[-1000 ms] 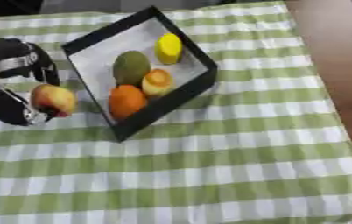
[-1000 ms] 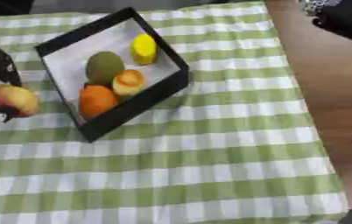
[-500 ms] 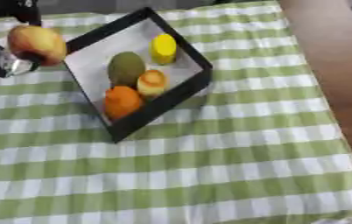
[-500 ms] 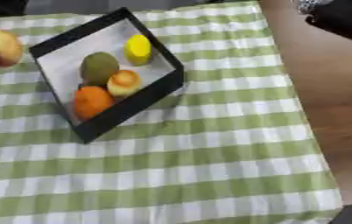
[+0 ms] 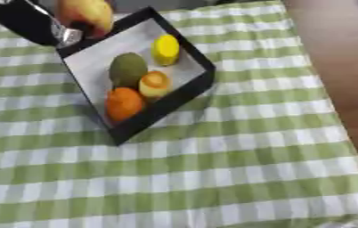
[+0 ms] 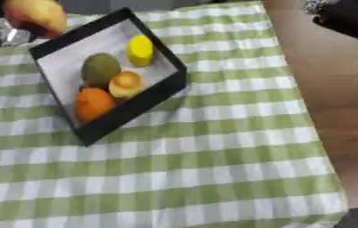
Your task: Pick up objects on the table and place them in the box.
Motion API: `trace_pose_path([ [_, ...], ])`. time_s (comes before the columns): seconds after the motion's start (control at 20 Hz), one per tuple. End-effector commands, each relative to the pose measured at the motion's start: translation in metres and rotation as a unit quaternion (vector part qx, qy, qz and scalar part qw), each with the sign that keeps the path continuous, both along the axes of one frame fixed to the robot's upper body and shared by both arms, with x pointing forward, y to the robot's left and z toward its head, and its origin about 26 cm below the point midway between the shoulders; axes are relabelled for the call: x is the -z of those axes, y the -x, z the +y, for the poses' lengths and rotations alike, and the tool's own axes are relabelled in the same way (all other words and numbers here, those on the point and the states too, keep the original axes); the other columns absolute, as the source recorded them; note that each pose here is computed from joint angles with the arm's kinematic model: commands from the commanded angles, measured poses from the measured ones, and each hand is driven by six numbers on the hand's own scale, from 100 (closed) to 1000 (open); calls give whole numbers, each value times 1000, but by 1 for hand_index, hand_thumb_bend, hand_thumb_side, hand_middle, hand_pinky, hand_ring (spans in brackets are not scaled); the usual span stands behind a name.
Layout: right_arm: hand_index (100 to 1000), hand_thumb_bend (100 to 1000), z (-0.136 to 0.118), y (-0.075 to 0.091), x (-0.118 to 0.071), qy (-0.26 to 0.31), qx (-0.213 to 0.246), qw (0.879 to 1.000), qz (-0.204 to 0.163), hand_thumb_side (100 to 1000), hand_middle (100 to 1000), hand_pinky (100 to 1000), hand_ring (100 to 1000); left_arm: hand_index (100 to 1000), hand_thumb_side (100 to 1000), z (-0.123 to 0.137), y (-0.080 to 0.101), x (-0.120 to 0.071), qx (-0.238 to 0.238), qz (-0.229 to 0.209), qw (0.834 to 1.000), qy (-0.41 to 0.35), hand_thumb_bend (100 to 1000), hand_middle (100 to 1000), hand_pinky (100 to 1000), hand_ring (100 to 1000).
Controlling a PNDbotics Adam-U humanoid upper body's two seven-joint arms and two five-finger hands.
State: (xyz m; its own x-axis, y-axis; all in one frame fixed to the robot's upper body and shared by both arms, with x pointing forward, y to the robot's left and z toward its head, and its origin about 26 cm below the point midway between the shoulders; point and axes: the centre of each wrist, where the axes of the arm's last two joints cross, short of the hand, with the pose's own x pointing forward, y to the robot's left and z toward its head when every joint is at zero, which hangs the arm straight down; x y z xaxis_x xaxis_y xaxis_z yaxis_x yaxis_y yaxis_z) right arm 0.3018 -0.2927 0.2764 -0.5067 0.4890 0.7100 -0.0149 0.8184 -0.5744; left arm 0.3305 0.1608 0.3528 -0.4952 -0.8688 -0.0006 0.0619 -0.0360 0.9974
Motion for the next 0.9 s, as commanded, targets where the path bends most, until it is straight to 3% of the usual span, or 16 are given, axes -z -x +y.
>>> trace_pose_path([
  [0.05, 780, 118, -1, 4, -12, 10, -3, 1000, -19, 388, 685, 897, 736, 542, 100, -18, -9, -8, -6, -16, 1000, 2, 202, 619, 744, 689],
  [0.25, 780, 116, 0, 4, -12, 9, -4, 1000, -20, 391, 685, 897, 736, 579, 100, -34, -26, 2, -5, -11, 1000, -5, 218, 650, 761, 709],
  [0.5, 780, 113, 0, 4, -12, 9, -4, 1000, -19, 394, 685, 897, 736, 660, 100, -33, -52, 25, -12, 26, 999, -33, 330, 700, 778, 748],
  [0.75, 780, 112, 1, 4, -11, 7, -4, 1000, -18, 393, 685, 897, 736, 661, 130, -26, -76, 38, -22, 48, 997, -50, 364, 709, 780, 755],
  [0.9, 780, 111, 0, 4, -11, 5, -4, 1000, -18, 394, 685, 897, 736, 652, 137, -16, -100, 52, -34, 58, 996, -66, 367, 710, 781, 756],
])
